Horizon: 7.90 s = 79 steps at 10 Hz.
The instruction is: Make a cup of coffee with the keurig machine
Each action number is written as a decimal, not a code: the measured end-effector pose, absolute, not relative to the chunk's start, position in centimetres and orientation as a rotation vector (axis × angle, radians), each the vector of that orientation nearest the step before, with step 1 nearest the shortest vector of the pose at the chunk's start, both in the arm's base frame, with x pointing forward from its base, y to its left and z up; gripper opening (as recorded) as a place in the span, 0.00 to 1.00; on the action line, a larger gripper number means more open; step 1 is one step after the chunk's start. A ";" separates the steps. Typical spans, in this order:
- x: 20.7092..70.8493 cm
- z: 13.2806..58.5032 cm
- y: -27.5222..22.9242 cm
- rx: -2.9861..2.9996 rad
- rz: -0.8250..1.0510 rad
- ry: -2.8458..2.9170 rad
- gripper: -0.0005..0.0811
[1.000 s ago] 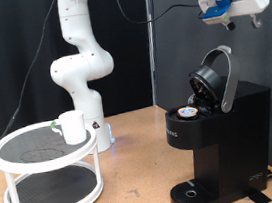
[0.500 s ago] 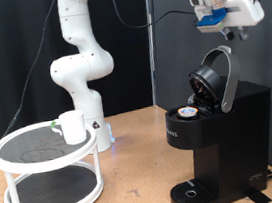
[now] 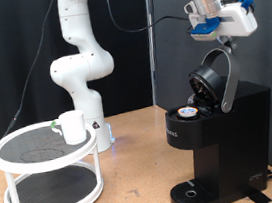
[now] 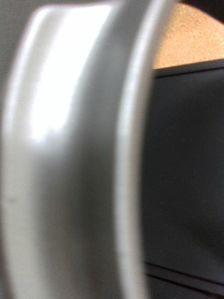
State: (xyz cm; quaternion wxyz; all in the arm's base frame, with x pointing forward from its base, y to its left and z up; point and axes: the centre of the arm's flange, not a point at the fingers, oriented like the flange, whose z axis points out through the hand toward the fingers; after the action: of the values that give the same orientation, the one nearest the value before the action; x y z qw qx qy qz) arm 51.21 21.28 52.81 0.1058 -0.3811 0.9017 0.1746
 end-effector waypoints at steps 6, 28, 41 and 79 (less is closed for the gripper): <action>50.7 53.7 17.5 -1.128 0.489 2.644 0.01; 50.8 42.6 4.6 -1.008 0.181 2.793 0.01; 47.8 44.7 4.8 -0.903 0.606 2.556 0.01; 20.4 43.6 -19.4 -0.543 0.691 2.573 0.01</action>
State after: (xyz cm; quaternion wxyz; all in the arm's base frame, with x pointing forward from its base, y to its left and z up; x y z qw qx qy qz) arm 20.40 -19.39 43.56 0.2099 -0.1954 0.9252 0.2486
